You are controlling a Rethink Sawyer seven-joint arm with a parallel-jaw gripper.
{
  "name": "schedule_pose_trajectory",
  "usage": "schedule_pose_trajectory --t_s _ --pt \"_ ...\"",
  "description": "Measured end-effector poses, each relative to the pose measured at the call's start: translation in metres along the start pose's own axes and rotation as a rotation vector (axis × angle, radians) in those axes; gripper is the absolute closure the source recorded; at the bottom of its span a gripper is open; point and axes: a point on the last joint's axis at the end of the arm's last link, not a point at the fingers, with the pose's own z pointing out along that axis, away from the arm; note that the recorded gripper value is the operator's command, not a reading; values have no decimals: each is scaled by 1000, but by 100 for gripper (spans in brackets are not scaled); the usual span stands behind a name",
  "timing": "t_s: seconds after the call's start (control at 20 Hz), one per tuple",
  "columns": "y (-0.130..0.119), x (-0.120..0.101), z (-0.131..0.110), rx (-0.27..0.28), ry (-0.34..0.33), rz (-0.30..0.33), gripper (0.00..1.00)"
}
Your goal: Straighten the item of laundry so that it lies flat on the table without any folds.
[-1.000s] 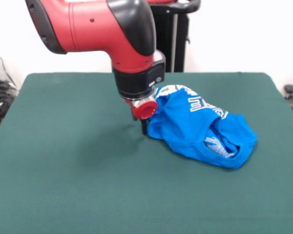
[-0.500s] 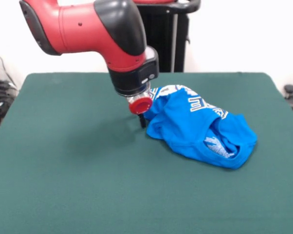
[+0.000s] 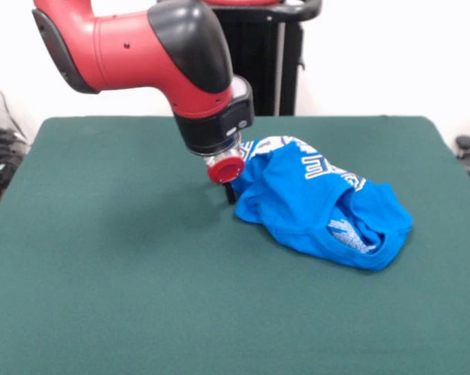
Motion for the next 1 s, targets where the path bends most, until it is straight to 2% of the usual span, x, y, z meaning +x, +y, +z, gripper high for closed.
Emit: schedule_pose_trajectory --t_s 1.0 --pt "18 15 -3 -46 22 -31 0"
